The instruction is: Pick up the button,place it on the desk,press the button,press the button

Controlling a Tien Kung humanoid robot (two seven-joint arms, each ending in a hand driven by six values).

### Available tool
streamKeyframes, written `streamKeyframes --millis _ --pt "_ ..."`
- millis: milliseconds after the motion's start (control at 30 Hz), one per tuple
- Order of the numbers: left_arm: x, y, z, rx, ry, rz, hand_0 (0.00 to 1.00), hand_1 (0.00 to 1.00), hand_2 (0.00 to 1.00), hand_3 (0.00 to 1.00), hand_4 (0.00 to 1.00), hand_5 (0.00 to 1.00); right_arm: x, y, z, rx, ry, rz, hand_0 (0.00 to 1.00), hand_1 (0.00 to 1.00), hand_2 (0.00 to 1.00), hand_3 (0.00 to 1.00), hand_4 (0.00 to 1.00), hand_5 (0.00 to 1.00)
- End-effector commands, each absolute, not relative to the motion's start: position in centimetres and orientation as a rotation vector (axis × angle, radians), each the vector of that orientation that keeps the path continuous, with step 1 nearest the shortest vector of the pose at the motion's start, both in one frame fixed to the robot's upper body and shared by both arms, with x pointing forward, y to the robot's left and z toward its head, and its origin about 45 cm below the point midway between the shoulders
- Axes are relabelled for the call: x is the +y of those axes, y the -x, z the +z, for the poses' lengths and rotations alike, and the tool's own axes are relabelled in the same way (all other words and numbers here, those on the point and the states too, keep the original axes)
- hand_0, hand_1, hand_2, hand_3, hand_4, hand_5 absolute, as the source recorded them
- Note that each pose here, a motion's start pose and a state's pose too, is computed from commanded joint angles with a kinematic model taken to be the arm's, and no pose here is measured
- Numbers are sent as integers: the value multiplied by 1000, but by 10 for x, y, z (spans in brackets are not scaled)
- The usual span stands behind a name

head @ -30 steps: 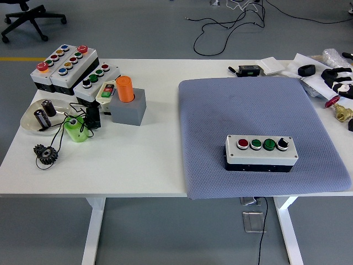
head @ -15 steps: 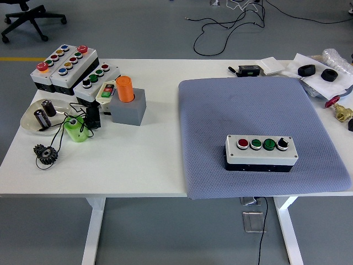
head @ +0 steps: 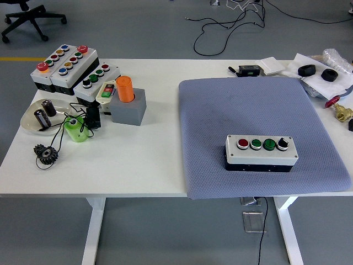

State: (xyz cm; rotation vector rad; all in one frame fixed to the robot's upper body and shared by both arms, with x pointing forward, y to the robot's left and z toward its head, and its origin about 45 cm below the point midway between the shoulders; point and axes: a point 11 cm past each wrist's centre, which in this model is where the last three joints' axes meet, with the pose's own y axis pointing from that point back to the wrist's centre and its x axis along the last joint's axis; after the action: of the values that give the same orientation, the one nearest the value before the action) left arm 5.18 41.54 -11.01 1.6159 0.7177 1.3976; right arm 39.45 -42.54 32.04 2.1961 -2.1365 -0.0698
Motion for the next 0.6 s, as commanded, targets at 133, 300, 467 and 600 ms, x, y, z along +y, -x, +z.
streamKeyframes --millis 133,300,467,600 --pt "415 -50 -110 719 -1619 1392 602 520 496 453 278 980 -425 -394 318 -2119 -2190 -85 844 734 837 998 993 976" --pt "415 -49 -111 718 -1622 1388 601 521 496 456 277 979 -422 -393 317 -2083 -2195 -90 539 360 424 993 998 998" --pt "415 -47 -111 719 -1626 1384 602 521 497 458 278 981 -422 -392 314 -2078 -2179 -114 180 2 92 924 998 998" --pt "415 -46 -111 719 -1627 1381 601 521 500 459 277 981 -422 -391 310 -2079 -2168 -140 101 2 28 898 974 998"
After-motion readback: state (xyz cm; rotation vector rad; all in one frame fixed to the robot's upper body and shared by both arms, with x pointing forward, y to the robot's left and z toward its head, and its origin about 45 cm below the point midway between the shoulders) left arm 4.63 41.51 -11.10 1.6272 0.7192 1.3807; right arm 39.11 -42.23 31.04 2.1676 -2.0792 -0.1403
